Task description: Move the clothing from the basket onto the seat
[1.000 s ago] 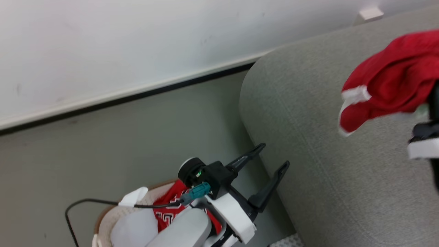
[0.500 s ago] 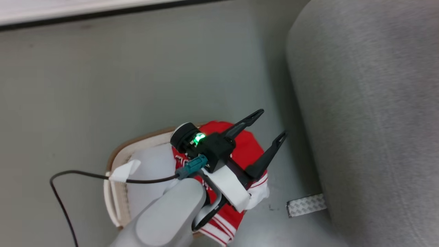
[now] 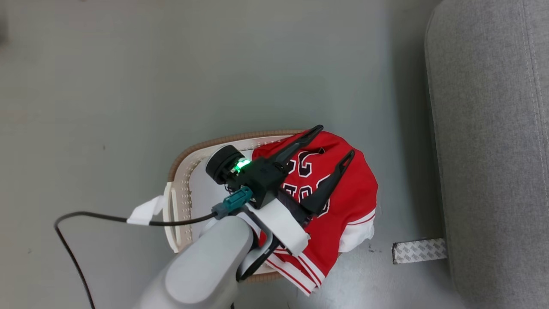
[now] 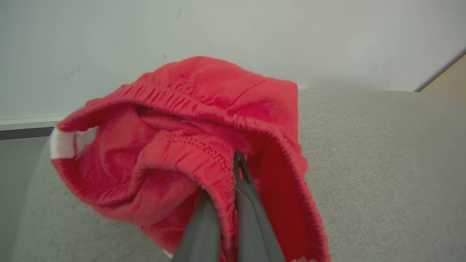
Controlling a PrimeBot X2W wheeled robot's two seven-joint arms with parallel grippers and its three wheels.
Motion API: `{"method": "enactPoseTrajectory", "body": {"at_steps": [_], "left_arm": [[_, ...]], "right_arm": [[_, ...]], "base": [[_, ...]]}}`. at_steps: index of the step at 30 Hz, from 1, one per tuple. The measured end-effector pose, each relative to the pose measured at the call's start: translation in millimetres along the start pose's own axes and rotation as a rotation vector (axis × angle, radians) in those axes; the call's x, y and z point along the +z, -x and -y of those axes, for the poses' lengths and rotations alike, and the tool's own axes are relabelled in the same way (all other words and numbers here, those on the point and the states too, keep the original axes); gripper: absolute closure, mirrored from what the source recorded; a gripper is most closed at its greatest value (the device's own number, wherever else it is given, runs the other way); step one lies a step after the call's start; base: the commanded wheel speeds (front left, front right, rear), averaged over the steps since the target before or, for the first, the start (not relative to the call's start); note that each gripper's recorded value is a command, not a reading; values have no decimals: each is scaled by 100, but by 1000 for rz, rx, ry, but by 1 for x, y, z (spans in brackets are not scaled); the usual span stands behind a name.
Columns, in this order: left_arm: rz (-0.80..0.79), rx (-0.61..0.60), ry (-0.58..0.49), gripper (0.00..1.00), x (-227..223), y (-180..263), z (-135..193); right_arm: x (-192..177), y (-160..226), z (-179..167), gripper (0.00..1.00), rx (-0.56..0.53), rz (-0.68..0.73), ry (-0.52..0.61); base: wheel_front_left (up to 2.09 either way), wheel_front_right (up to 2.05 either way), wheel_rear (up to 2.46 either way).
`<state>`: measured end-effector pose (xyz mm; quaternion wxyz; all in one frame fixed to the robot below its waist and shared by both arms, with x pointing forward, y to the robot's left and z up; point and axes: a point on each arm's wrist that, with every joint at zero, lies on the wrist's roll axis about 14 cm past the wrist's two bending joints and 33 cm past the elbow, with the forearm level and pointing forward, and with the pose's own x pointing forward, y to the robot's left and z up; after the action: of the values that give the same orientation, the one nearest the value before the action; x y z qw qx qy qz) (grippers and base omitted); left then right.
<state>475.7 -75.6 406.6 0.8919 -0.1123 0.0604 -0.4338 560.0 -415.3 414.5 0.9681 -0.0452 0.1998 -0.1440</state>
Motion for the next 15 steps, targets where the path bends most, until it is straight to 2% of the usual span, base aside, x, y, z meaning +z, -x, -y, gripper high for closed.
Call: {"method": "enactPoseTrajectory", "body": {"at_steps": [1,2,3,4,8,15], "left_arm": [[3,3,-1,0,2,0,0],[8,6,-2,0,4,0,-1],[12,8,-3,0,6,0,-1],[16,11,-5,0,8,0,-1],[16,24,-14,0,12,4,-2],[40,64,-40,0,36,19,3]], "right_arm": [[-4,1,2,62,-2,-25,0],[-8,2,3,51,-5,-41,-7],[-10,3,4,13,-6,-52,-14],[-11,5,4,0,-4,-58,-21],[-15,16,1,0,17,-89,-36],[6,49,2,0,66,-65,-15]], "base": [[0,0,0],[0,0,0],[0,0,0],[0,0,0],[0,0,0],[0,0,0]]}}
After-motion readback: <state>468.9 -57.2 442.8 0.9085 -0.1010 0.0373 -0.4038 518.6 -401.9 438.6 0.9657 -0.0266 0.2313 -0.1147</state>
